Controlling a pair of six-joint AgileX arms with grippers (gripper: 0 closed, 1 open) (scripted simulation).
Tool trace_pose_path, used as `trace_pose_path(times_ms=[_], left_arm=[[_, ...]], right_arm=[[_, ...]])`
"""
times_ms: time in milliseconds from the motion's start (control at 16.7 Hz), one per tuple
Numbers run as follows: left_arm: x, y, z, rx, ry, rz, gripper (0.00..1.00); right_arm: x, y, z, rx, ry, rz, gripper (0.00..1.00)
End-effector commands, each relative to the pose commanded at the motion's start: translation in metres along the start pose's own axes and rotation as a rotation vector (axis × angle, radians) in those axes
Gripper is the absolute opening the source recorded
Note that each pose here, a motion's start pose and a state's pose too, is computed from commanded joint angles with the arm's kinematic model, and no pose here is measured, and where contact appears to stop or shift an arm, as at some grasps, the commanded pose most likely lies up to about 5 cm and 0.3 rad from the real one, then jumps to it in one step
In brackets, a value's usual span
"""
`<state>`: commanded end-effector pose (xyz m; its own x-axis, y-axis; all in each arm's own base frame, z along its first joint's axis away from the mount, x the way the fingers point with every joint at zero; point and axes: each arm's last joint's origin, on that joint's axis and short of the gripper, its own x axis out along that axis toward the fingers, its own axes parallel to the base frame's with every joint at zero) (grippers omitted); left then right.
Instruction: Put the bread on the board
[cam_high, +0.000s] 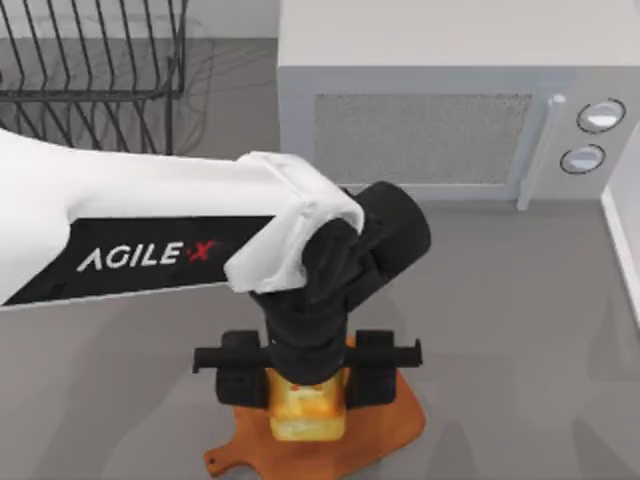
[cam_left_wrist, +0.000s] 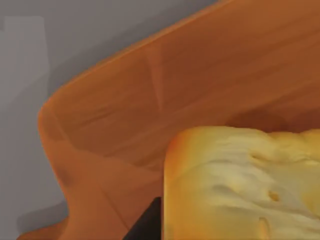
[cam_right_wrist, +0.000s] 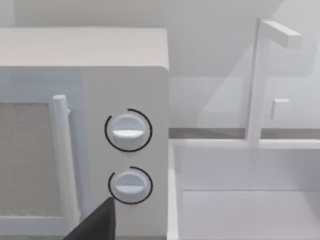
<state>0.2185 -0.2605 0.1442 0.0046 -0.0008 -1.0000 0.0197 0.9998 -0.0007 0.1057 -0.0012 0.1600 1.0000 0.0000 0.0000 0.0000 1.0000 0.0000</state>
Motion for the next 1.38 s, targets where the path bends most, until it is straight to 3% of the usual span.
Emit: trace_pose_path(times_ms=[240,1020,1380], left_arm=[[0.0035,0.0003,-0.0004,0.000,0.002,0.003,0.00],[0.0035,0.0003,-0.0004,0.000,0.002,0.003,0.98],[0.0035,0.0003,-0.0004,0.000,0.002,0.003,1.00]], right_arm=[[0.0000,0.0000,0.0000,0.000,0.000,0.000,1.00],[0.0000,0.0000,0.0000,0.000,0.000,0.000,1.00],[0.0000,0.0000,0.0000,0.000,0.000,0.000,1.00]])
